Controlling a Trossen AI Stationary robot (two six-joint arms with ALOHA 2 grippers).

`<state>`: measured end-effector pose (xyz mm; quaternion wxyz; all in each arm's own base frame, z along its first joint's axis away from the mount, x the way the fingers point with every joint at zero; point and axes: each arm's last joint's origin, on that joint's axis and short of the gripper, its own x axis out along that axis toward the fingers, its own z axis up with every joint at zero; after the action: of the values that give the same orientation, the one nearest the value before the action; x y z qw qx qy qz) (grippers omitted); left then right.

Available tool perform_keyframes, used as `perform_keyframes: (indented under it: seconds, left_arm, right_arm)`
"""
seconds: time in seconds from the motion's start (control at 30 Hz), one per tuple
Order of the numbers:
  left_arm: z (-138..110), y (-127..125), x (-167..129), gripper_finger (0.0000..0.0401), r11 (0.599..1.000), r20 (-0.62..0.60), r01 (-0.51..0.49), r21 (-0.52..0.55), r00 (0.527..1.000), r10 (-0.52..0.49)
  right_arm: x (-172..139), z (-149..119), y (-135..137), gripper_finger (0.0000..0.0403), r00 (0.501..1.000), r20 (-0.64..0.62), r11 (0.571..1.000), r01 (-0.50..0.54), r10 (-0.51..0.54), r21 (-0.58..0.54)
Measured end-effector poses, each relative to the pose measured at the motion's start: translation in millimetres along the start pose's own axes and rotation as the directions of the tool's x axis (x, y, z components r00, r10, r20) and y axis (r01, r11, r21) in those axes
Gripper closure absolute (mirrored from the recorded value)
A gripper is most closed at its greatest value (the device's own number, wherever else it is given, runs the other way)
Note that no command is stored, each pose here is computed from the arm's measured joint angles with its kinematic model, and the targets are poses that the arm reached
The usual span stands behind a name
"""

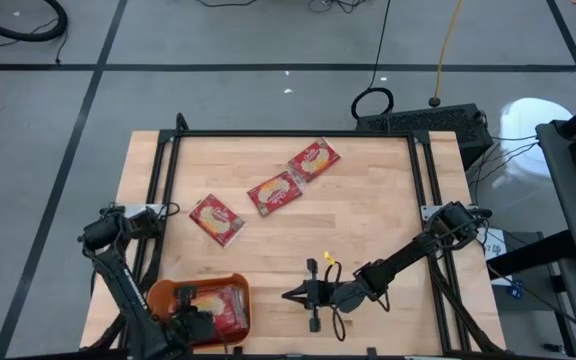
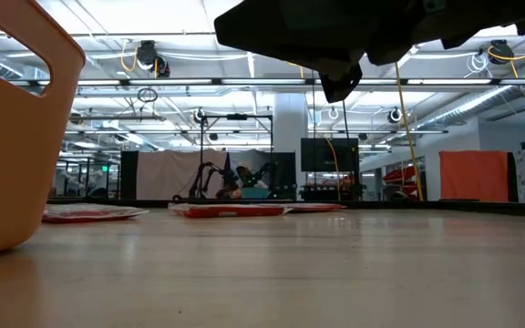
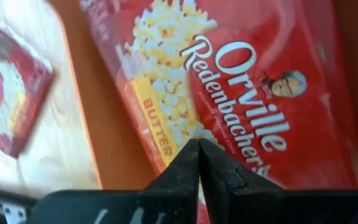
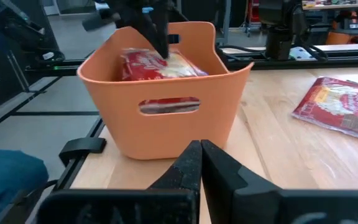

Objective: Sort popcorn bags into baskets
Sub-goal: Put the popcorn bag into the orange bin

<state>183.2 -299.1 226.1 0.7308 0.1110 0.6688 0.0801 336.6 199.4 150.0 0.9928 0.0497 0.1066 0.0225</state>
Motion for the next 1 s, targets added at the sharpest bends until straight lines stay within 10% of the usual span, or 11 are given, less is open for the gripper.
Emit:
perform_keyframes:
  seconds: [0.47, 0.73, 1.0]
  left_arm:
    - [-28.1, 46.6, -70.8, 0.0385, 0.999, 0.433, 0.019, -0.051, 0.902, 0.005]
    - [-34.9, 66.2, -43.3, 0.0388, 0.992, 0.484, -0.092, -0.082, 0.867, 0.120]
    - [-38.8, 104.7, -29.2, 0.0396, 0.990, 0.680, -0.011, -0.143, 0.726, 0.106]
  right_arm:
    - [12.2, 10.4, -25.0, 0.0399, 0.997, 0.054, 0.997, 0.058, -0.060, 0.042]
    - [30.6, 21.4, -65.6, 0.0399, 0.978, -0.004, 0.973, 0.208, -0.209, 0.103]
    - [59.6, 58.3, -117.7, 0.0399, 0.904, -0.276, 0.941, 0.338, -0.326, -0.001]
